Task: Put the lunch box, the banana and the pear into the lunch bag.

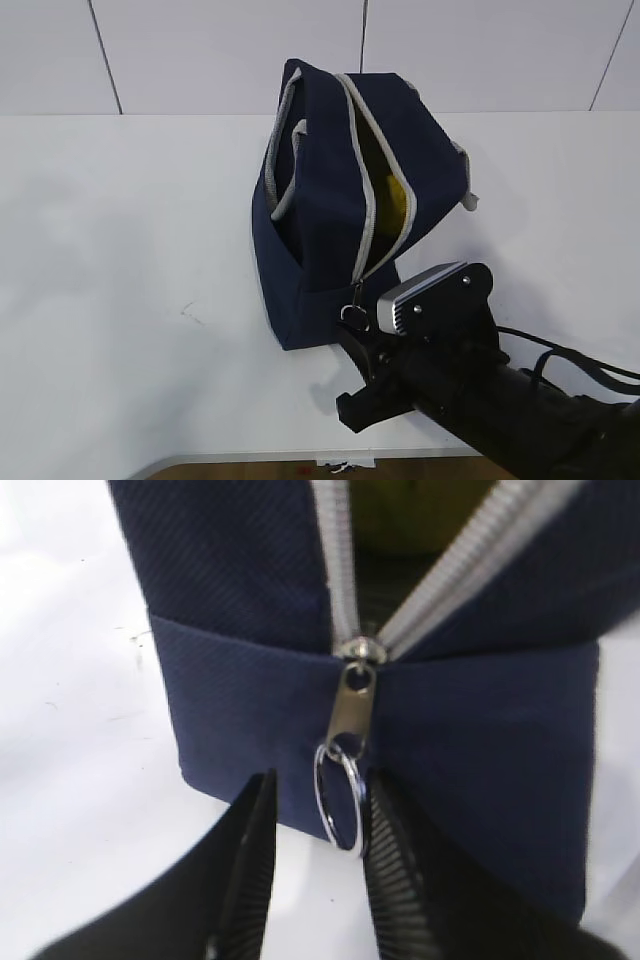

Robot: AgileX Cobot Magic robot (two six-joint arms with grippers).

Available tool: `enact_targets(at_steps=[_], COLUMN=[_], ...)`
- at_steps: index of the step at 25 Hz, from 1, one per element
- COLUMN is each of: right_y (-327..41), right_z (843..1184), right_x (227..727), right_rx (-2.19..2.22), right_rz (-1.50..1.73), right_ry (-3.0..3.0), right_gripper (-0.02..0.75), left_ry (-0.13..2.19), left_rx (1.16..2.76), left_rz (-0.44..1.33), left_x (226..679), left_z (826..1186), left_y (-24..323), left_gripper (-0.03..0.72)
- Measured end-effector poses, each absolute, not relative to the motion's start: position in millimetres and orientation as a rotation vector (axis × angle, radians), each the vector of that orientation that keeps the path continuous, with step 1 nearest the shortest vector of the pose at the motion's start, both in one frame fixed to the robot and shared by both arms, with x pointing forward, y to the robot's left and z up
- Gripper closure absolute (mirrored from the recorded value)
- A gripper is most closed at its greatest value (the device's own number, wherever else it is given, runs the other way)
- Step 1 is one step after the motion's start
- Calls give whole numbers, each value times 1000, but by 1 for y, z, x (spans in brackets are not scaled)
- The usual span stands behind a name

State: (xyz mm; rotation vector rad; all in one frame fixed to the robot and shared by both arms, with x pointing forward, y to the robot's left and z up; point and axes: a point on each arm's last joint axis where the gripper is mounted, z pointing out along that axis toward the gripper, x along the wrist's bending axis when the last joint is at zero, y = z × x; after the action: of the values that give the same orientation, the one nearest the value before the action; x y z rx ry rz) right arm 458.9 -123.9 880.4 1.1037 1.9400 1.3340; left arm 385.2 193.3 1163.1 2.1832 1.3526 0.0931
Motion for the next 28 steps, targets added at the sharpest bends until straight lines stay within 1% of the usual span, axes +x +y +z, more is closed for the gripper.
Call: enact_targets(at_steps=[24, 26, 28], right_y=[-124, -124, -124], right_z=[881, 881, 881], right_x=[459, 459, 459], right_rx=[1100, 1100, 1100], right_rz=[1340, 1340, 1340], right_ry=[1934, 1934, 1933], right_gripper=[509, 524, 569], left_ry=[1352, 1352, 1352], left_rx=[2173, 2173, 2173], left_rz=[67, 67, 67], left_x=[384, 384, 384], left_z=[1163, 1163, 1163], left_y=[192, 192, 192], left_gripper=[453, 453, 453])
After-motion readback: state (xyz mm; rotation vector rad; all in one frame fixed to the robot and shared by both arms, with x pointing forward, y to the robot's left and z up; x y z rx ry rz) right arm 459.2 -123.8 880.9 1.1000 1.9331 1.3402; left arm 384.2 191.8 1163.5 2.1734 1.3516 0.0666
